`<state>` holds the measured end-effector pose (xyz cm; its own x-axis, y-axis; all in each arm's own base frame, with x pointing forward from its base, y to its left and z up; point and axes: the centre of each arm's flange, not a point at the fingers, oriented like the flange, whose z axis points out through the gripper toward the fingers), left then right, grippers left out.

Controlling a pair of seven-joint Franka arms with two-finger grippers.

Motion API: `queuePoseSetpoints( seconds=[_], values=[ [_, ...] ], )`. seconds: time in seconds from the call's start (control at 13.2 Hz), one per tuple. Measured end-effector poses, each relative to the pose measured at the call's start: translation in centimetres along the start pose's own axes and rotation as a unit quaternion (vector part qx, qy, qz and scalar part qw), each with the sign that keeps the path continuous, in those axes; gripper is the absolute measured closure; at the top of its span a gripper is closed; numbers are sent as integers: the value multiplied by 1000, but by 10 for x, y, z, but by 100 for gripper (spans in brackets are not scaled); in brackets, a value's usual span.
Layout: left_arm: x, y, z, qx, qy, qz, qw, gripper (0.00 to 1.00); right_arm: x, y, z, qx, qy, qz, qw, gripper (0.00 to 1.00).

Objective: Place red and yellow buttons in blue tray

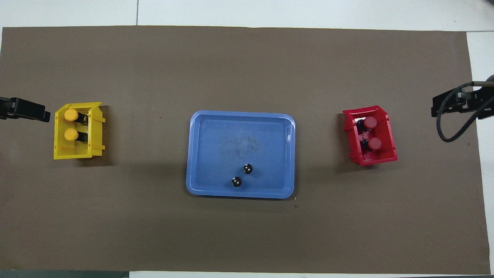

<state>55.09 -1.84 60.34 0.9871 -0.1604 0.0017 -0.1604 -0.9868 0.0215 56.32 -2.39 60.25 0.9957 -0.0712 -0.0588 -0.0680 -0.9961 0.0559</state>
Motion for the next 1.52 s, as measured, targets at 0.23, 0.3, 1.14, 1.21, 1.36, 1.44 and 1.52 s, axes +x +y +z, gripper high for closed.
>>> queuePoseSetpoints(
  seconds=[0.23, 0.3, 1.14, 1.21, 1.36, 1.44, 1.52],
  values=[
    [0, 0, 1, 0, -1, -1, 1000, 0, 4, -17, 4, 12, 14, -17, 1000, 0],
    [-1, -1, 1, 0, -1, -1, 1000, 0, 4, -28, 8, 13, 18, -26, 999, 0],
    [-8, -3, 12, -2, -14, -4, 1000, 0, 43, -65, 156, 34, 35, -51, 998, 12],
    [-10, -2, 14, -2, -16, -4, 1000, 0, 39, -67, 170, 34, 41, -51, 997, 19],
    [-13, -1, 19, -2, -20, -4, 1000, 0, 30, -68, 193, 34, 48, -52, 997, 25],
    [-15, -1, 21, -2, -21, -4, 1000, 0, 28, -68, 201, 34, 51, -51, 997, 26],
    [-17, -1, 22, -2, -21, -4, 1000, 0, 27, -67, 206, 34, 53, -51, 997, 27]
  ],
)
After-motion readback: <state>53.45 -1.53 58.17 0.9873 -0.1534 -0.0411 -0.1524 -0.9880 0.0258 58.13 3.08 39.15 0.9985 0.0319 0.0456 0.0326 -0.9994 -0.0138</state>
